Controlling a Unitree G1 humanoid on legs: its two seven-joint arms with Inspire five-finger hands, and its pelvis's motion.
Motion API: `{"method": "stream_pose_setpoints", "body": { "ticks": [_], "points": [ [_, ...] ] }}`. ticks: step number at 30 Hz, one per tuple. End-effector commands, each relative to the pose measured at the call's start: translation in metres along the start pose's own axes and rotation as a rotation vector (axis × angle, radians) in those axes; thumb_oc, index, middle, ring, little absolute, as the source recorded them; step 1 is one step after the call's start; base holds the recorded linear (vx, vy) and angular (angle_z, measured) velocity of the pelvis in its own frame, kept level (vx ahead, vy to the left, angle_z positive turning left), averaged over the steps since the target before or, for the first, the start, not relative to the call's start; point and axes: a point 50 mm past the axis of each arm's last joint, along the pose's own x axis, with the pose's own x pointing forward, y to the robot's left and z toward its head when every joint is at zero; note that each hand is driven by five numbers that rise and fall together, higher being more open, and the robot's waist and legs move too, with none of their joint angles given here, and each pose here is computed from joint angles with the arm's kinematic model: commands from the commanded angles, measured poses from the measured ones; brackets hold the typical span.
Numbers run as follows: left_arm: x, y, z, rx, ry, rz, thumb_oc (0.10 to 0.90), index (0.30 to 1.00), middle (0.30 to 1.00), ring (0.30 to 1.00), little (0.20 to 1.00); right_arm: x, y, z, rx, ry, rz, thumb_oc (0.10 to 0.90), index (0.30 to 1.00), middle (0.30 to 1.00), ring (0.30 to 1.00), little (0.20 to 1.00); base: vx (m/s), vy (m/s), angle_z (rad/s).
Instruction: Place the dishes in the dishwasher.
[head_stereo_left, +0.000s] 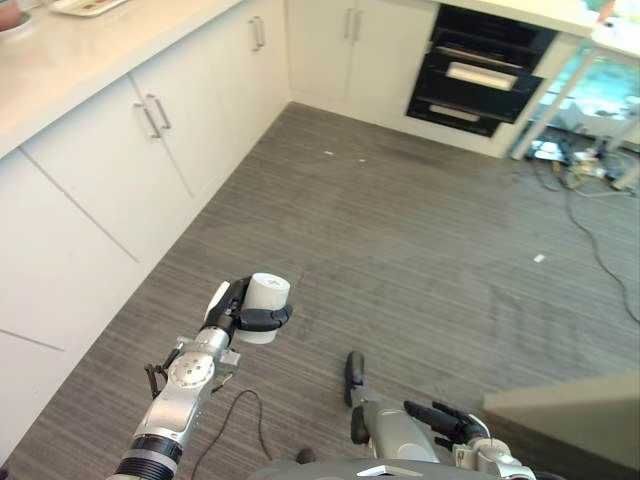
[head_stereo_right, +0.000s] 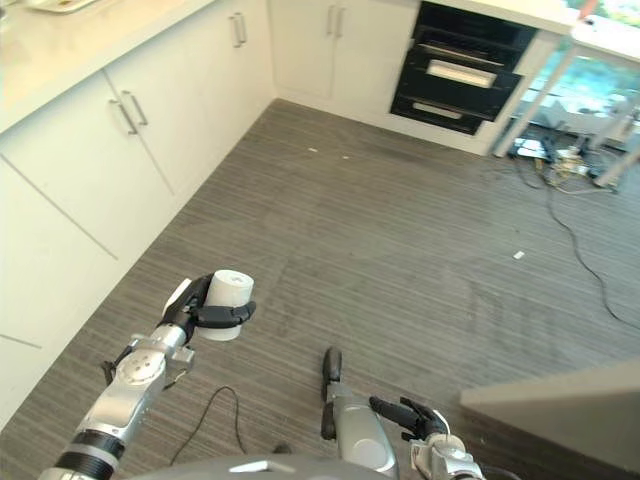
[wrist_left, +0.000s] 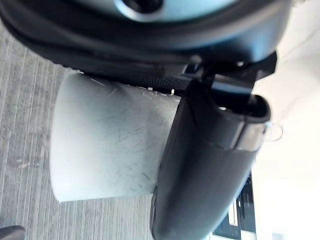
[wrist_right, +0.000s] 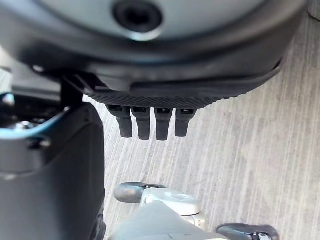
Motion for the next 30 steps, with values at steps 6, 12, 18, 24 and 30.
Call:
{"method": "stream_pose_setpoints", "body": {
  "ticks": [6,12,18,24,30],
  "points": [
    [0.001,0.001,0.056,-0.001,-0.289,-0.005,0.4,0.3,0.3,0.3,0.3,-0.007,-0.027,-0.032,-0.068,0.148,-0.085,0.8,0.9,0.9,0.9,0.9,0.46,-0.214,0.38],
    [-0.004,0.01,0.051,-0.037,-0.27,0.045,0.4,0.3,0.3,0.3,0.3,-0.004,-0.03,-0.011,-0.068,0.091,-0.109,0.8,0.9,0.9,0.9,0.9,0.45,-0.162,-0.28],
    [-0.009,0.018,0.05,-0.018,-0.277,0.066,0.4,0.3,0.3,0.3,0.3,-0.001,-0.021,-0.001,-0.124,0.042,-0.067,0.8,0.9,0.9,0.9,0.9,0.41,0.11,-1.18],
    [-0.011,0.018,0.044,-0.004,-0.251,0.07,0.4,0.3,0.3,0.3,0.3,-0.005,-0.022,-0.021,-0.115,0.102,-0.07,0.8,0.9,0.9,0.9,0.9,0.46,0.215,-1.12],
    [-0.012,0.025,0.048,0.032,-0.252,0.08,0.4,0.3,0.3,0.3,0.3,-0.005,-0.019,-0.025,-0.103,0.122,-0.057,0.8,0.9,0.9,0.9,0.9,0.32,0.278,-0.4]
  ]
}}
